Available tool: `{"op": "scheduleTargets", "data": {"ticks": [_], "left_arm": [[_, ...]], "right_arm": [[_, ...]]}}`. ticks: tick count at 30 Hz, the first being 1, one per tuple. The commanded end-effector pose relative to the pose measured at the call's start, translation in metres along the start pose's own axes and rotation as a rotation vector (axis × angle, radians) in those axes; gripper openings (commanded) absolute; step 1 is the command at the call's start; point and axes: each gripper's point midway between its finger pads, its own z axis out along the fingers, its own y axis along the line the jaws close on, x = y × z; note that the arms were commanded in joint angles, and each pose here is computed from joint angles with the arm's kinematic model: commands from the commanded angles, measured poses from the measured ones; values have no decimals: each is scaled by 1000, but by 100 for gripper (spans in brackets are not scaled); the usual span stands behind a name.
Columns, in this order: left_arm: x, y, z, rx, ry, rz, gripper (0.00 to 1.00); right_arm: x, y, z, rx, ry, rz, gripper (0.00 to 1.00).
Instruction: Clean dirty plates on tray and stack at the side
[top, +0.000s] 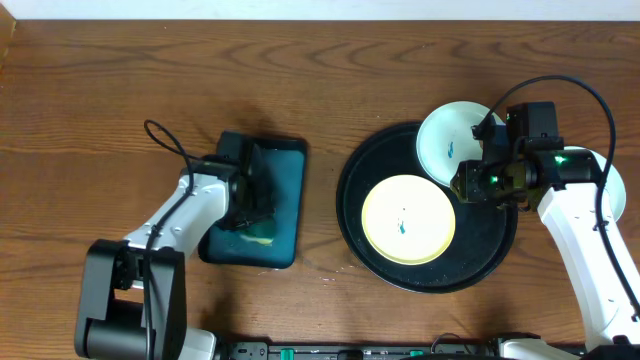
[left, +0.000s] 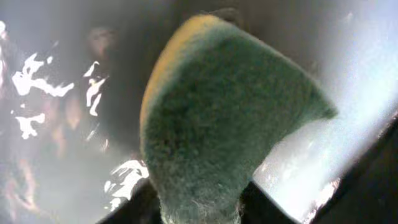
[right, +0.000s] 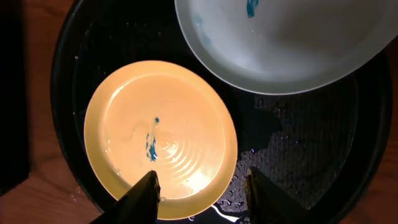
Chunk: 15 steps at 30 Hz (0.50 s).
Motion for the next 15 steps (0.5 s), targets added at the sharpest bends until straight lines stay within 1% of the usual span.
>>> {"op": "scheduleTargets", "data": {"ticks": [1,2,4,11,15], "left_arm": [[-16,-6,-17,-16,-17,63,45],[-21,-9,-24,-13,-23,88,49],[-25,-12,-28,-8,-33,99,50],[-26,-12,-20,-9,-34,118,50],[-14,-2,2,-35,22,110,50]], "right_arm": [[-3,4,-3,-5,-12,-4,43],[-3,3,-3,-5,-11,-4,43],[-3,4,-3,-5,-12,-4,43],[-3,3,-3,-5,-11,-4,44],[0,3,-3,-4,-1,-2,44]]}}
